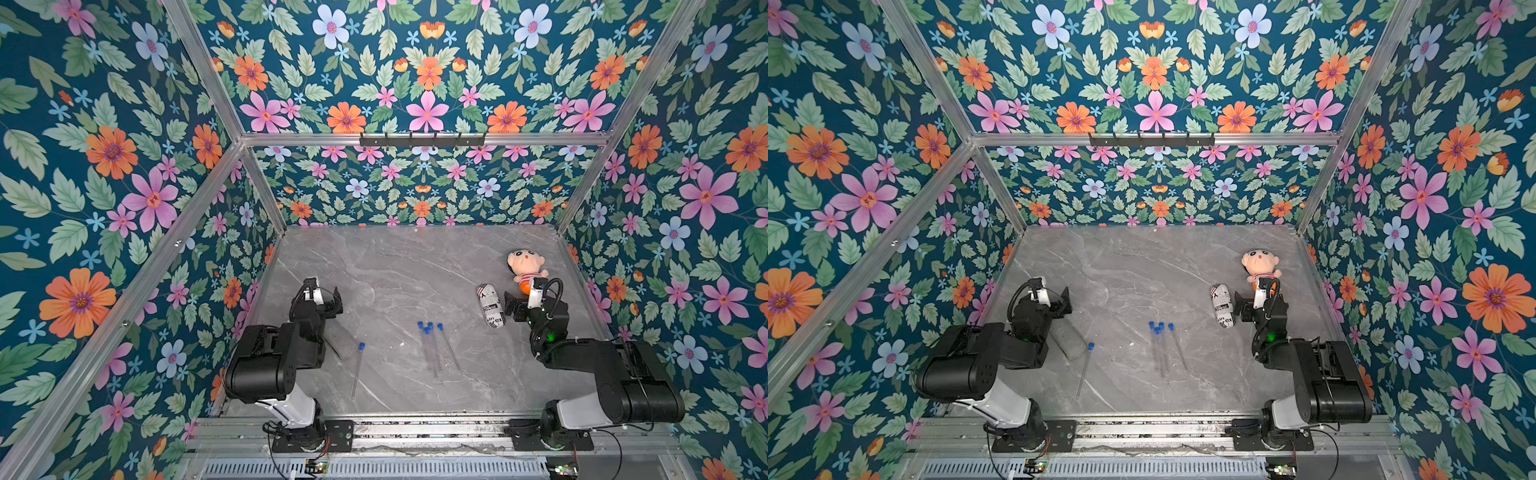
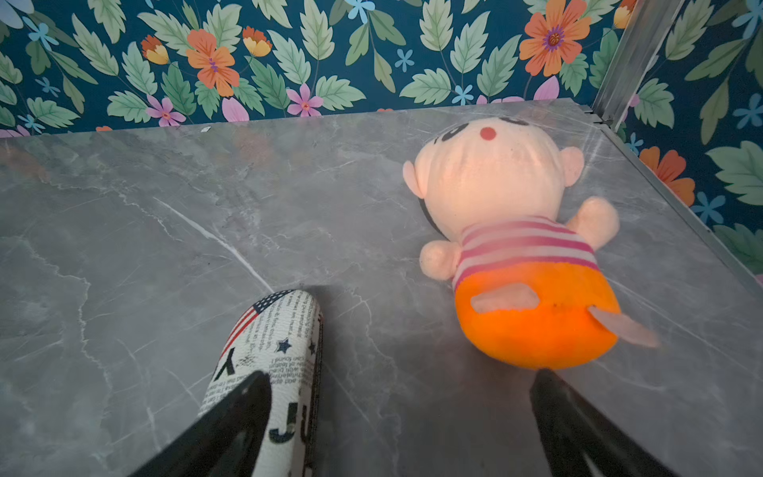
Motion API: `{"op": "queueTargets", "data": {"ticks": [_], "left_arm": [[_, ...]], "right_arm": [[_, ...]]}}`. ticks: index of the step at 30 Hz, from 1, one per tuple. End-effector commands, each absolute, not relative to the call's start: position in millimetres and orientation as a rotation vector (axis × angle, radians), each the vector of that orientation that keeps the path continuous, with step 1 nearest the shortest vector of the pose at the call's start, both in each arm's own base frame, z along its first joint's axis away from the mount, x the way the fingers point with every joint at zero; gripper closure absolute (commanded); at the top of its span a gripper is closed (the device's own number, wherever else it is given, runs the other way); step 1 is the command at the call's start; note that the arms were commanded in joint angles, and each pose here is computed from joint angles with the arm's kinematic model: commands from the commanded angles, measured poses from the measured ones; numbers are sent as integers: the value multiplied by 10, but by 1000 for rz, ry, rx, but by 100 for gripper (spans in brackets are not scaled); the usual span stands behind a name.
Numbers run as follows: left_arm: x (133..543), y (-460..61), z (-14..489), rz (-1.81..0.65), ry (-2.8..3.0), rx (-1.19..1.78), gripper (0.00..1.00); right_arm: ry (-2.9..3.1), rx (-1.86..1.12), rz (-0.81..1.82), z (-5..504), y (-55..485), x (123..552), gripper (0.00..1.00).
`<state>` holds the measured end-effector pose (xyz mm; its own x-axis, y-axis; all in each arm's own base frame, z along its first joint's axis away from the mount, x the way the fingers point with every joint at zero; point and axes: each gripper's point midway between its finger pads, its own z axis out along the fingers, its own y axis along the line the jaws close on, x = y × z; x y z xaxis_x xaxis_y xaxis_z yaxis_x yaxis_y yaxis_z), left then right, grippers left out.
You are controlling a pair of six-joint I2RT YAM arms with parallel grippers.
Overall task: Remove stoppers from test tubes
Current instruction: Pick up the test tube at the center of the board.
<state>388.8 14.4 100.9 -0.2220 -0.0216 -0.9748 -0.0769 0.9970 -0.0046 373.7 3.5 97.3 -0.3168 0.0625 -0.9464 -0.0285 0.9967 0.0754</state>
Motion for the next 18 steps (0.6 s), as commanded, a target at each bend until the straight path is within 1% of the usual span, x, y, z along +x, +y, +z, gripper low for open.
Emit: {"op": "queueTargets", "data": {"ticks": [1,18], "left_arm": [[3909,158,1084,64,1765,-66,0],[3914,155,1082,60,1766,-67,0]], "right_arm": [[1900,93,46,975,-77,3774,1],[1897,97,45,981,-81,3775,1]]}}
